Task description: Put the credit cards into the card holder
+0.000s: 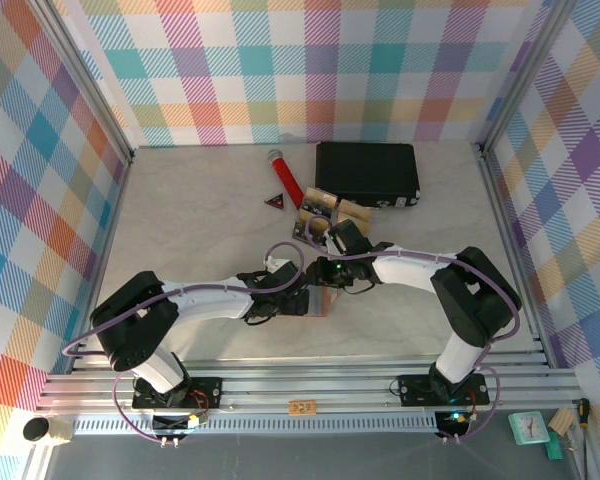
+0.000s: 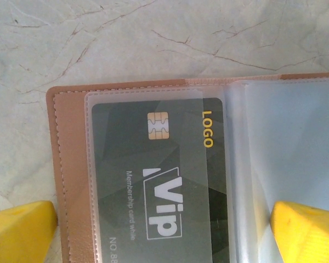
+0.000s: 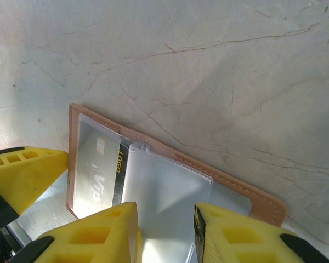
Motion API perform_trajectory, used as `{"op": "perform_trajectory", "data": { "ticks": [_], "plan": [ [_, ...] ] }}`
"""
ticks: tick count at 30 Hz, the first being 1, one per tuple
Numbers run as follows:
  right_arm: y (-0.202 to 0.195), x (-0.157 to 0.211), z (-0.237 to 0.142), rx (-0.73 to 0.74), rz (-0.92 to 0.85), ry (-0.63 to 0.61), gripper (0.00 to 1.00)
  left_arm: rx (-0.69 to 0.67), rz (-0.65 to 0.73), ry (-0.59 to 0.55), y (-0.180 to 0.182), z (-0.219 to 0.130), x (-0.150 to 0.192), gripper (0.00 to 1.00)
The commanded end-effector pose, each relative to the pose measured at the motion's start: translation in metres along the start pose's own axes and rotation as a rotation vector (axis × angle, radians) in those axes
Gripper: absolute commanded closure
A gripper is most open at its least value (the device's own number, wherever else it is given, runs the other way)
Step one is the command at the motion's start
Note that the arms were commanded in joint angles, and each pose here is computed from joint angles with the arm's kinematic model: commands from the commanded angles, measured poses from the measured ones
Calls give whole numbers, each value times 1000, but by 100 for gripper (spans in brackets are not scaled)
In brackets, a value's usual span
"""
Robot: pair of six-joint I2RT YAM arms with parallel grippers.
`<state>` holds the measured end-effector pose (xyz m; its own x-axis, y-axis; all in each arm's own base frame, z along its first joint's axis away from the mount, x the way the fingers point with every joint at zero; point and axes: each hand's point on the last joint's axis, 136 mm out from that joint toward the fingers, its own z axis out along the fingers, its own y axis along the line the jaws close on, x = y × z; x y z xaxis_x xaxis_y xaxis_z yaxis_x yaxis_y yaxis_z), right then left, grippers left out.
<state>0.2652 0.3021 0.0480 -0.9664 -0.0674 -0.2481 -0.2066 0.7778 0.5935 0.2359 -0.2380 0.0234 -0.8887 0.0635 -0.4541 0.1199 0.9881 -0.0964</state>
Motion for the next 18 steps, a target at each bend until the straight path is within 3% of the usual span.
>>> {"op": "perform_trajectory", "data": {
  "ticks": [1,18],
  "plan": [
    [-7,10,10,-1,31,33,66,-29,-2,2,9,-2,7,0],
    [-9,14,11,2,34,44,70,-15,27,-64,5,-30,-17,0]
  ]
}}
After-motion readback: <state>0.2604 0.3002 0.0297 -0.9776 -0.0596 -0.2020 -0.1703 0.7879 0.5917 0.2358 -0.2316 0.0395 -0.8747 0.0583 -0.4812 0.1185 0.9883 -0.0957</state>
